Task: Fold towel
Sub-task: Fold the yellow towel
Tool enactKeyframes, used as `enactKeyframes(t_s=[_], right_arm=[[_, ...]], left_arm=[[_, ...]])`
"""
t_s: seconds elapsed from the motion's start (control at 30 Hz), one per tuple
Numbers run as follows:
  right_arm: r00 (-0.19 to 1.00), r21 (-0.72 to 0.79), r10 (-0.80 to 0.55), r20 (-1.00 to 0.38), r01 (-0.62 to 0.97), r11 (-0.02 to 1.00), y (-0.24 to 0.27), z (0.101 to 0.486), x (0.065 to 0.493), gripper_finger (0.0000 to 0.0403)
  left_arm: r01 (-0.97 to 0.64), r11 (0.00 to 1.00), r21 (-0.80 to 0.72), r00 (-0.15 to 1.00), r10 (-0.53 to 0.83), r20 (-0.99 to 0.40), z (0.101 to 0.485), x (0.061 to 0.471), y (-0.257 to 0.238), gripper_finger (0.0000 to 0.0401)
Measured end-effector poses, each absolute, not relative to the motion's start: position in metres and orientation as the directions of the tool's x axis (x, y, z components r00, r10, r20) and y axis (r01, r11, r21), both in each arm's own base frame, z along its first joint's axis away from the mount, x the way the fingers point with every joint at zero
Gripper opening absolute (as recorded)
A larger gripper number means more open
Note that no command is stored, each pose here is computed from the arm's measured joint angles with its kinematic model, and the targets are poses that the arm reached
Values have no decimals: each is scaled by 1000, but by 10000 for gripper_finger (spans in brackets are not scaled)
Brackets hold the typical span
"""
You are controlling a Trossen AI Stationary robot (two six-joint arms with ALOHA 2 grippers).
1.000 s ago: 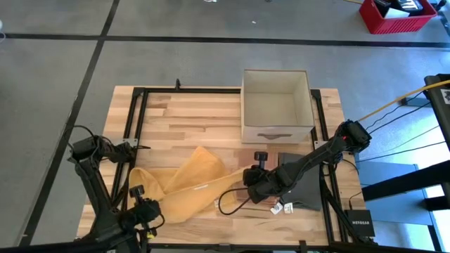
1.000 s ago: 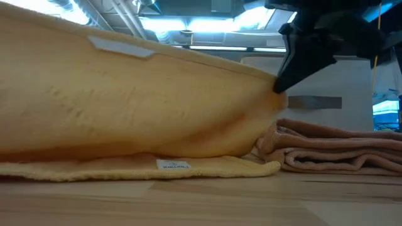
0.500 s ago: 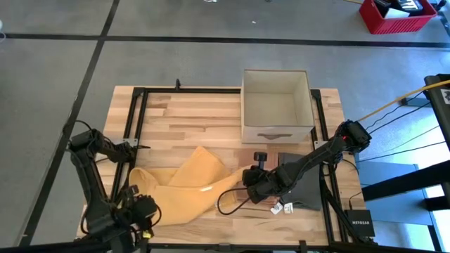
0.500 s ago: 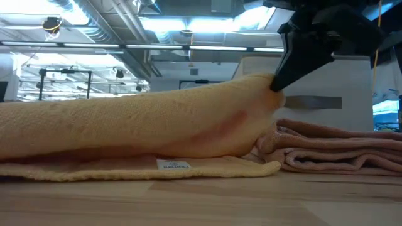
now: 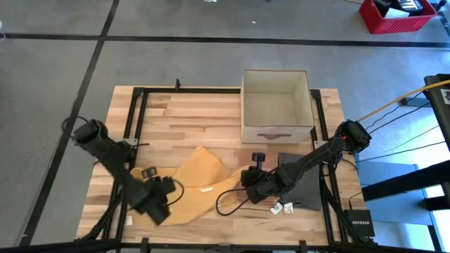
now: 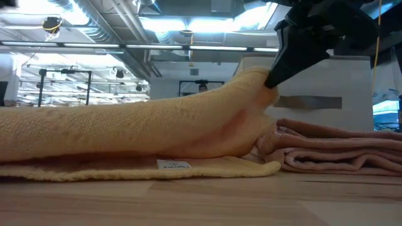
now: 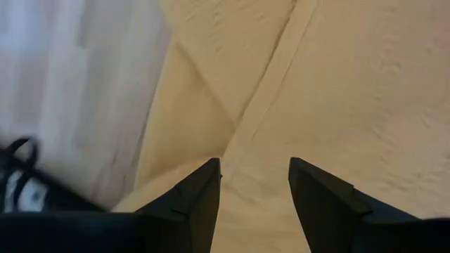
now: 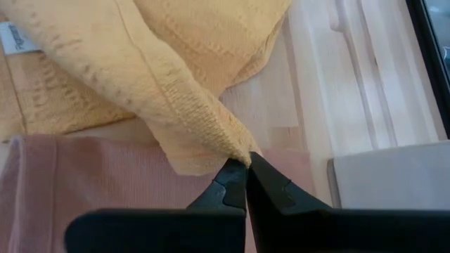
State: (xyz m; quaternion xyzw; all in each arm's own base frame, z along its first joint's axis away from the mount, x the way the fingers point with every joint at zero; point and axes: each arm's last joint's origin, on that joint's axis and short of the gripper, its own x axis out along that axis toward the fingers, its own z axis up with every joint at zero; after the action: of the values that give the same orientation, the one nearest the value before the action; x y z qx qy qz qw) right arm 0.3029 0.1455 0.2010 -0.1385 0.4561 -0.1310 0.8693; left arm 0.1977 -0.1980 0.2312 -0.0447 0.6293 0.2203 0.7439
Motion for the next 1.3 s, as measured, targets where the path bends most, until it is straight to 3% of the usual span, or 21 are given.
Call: enactKeyframes(t_s=[0.33,0.43,0.77,1.3], right_arm=[[550,-357,-350,-758,99,929,146,201,303,3],[550,-355,-348,-759,98,930,146,201,303,3],[567,-338,-335,-752,105,935,147,202,305,3],[566,-337,-334,-754,102,936,147,202,305,3]], left_arm=[[-373,928,-10,83,23,-996,205,183,-134,159],[-351,936,-16,84,14,-996,195,173,-127,159],[-202,970,-134,127,-110,-986,168,171,-128,159],[-244,918,-312,60,-306,-950,170,172,-137,159]])
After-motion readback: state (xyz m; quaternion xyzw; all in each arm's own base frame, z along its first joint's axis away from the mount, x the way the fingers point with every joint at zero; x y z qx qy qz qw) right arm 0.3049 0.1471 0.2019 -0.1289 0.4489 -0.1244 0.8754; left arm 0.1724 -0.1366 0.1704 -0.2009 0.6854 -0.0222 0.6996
